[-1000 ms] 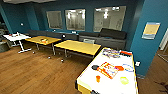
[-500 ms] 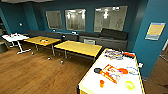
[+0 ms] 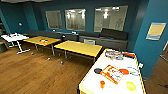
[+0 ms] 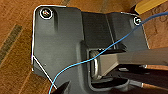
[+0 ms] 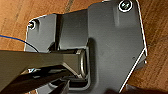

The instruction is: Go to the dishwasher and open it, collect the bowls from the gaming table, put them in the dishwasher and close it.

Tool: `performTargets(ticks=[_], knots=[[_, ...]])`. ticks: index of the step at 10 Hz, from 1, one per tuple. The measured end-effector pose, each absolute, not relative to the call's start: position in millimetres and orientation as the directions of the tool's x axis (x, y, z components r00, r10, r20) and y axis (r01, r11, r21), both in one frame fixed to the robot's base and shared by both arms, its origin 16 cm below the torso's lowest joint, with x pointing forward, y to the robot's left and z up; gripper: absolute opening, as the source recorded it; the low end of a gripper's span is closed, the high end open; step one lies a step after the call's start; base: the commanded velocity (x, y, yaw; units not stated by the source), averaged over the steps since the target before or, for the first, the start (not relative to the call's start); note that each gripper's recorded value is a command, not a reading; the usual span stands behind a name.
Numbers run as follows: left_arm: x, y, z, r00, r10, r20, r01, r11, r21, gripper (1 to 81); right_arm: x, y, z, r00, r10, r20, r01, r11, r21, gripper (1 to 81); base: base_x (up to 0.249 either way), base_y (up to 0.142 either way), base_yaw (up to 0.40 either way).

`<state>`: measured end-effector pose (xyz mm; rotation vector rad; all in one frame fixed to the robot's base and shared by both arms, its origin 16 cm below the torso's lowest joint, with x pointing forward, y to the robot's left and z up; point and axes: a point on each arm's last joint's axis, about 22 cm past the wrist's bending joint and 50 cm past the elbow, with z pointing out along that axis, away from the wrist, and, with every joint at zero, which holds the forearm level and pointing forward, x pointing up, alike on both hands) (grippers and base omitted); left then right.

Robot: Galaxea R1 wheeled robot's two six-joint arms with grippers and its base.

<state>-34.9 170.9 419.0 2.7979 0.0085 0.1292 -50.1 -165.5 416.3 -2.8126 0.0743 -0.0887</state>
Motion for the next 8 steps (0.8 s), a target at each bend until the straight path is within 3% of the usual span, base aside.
performTargets(ticks=[4,8], knots=[[-32.8,169.2,419.2,0.996,0.021,0.092,-0.012,-0.942,0.336,81.1,-47.4,-165.2,416.3,0.996,-0.062,0.057,-0.04,-0.946,-0.323,81.1,0.0,0.0,0.0],[-32.5,169.1,419.3,0.995,0.02,0.093,-0.013,-0.942,0.336,81.1,-47.7,-165.2,416.3,0.996,-0.062,0.057,-0.04,-0.946,-0.323,81.1,0.0,0.0,-0.154]])
